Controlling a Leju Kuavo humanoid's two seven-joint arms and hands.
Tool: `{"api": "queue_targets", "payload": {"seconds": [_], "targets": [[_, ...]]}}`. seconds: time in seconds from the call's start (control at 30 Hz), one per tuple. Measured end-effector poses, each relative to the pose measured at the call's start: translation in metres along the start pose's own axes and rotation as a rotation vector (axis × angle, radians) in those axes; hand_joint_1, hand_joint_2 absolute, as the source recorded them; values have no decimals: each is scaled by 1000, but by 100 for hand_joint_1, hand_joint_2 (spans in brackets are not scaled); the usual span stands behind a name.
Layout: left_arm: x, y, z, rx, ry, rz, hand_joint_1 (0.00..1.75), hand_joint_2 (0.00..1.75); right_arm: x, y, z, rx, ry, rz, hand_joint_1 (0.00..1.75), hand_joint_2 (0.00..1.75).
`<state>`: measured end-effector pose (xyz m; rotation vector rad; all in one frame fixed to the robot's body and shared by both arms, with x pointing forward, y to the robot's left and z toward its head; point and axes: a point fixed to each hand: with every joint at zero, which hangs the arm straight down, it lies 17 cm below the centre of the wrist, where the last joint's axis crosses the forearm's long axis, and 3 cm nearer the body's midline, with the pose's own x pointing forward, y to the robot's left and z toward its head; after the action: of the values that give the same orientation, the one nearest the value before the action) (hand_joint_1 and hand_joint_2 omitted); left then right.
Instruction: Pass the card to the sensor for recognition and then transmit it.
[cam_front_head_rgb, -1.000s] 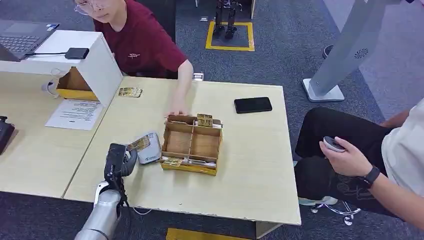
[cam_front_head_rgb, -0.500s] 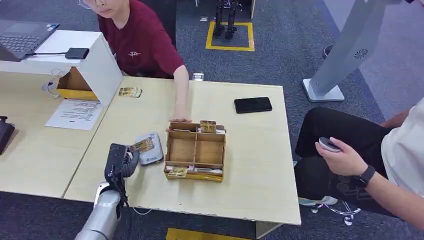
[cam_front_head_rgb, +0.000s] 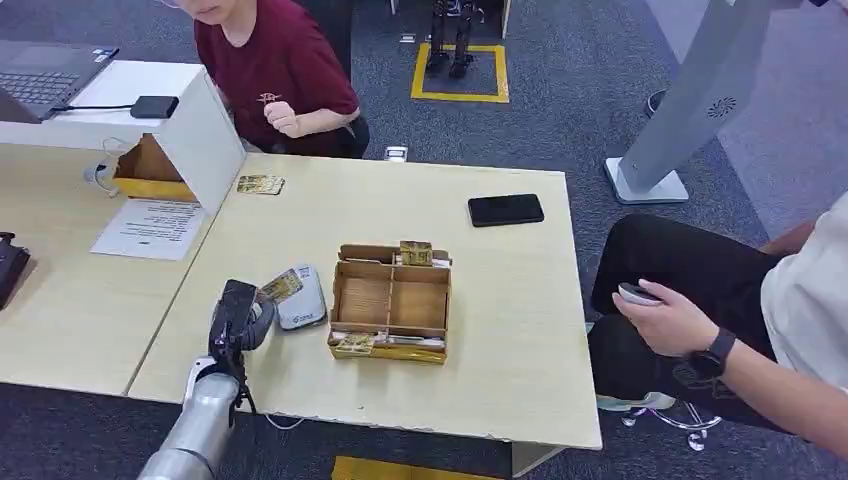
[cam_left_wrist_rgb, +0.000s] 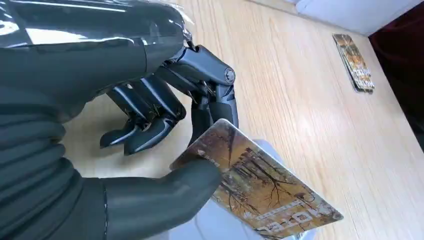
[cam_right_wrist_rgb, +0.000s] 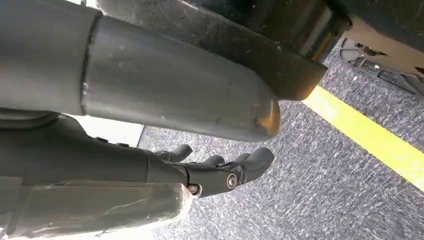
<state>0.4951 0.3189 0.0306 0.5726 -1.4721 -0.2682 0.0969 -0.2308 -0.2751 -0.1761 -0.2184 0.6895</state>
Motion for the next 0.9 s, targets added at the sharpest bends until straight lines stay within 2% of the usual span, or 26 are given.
{"api": "queue_targets", "payload": {"seconds": [0.37, 0.9], "targets": [[-23, 14, -10, -3, 49, -112, 175, 175, 2, 0, 0, 1, -10, 21, 0, 0], [-28, 12, -11, -22, 53, -135, 175, 175, 5, 1, 0, 2, -17, 19, 0, 0]]}}
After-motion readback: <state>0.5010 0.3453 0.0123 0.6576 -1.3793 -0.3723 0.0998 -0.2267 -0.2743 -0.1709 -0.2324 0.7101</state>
